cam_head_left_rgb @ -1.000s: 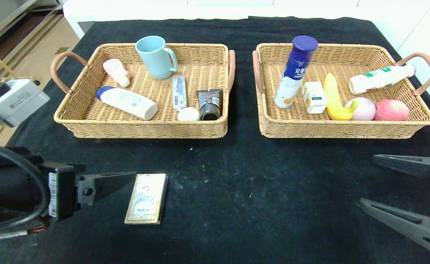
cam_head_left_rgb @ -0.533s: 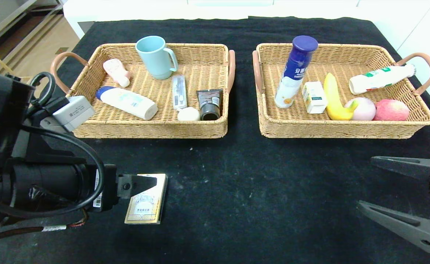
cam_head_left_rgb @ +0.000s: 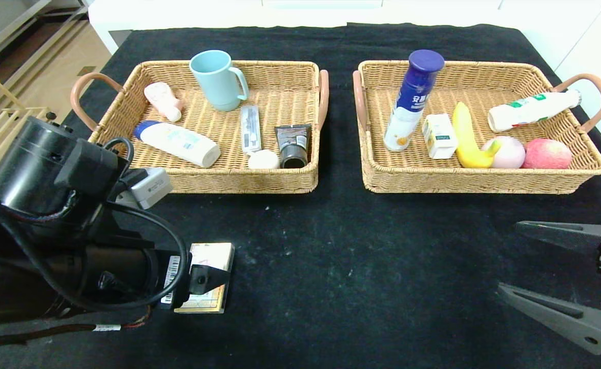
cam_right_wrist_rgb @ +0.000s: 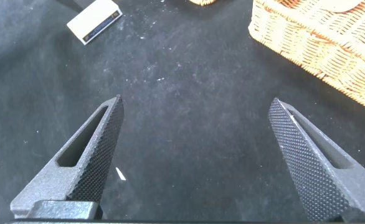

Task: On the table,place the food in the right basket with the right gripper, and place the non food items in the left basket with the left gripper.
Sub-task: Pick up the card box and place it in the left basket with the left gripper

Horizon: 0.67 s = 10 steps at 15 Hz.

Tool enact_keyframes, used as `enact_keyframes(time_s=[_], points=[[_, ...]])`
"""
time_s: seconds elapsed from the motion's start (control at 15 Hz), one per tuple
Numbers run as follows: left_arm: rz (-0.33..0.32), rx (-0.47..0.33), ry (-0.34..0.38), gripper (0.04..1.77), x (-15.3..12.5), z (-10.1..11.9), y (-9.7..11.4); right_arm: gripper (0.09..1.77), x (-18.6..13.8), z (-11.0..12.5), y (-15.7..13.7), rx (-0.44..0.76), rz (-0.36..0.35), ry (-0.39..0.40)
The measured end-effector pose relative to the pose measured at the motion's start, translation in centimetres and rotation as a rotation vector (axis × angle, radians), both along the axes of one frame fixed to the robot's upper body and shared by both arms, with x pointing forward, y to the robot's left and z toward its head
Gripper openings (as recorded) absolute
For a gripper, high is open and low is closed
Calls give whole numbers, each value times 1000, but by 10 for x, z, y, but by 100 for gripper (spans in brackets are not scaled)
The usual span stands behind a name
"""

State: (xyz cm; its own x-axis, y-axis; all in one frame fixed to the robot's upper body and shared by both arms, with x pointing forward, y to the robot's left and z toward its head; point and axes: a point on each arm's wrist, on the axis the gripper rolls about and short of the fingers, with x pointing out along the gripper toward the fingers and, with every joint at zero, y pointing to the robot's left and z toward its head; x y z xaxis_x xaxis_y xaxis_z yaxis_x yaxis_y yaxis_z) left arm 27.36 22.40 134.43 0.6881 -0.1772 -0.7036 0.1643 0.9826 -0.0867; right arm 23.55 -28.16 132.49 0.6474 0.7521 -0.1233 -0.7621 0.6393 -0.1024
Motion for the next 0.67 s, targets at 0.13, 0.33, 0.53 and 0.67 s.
enact_keyframes(time_s=[0.13,0.33,0.53,0.67], points=[[0,10,15,172,3,-4,-1,170,0,-1,1,-2,4,5],[5,28,41,172,8,-11,-3,170,-1,-2,2,-3,16,10],[9,45,61,172,12,-17,-4,171,0,-4,3,-6,19,16],[23,64,60,172,14,-20,-5,171,1,-6,4,-13,24,21]])
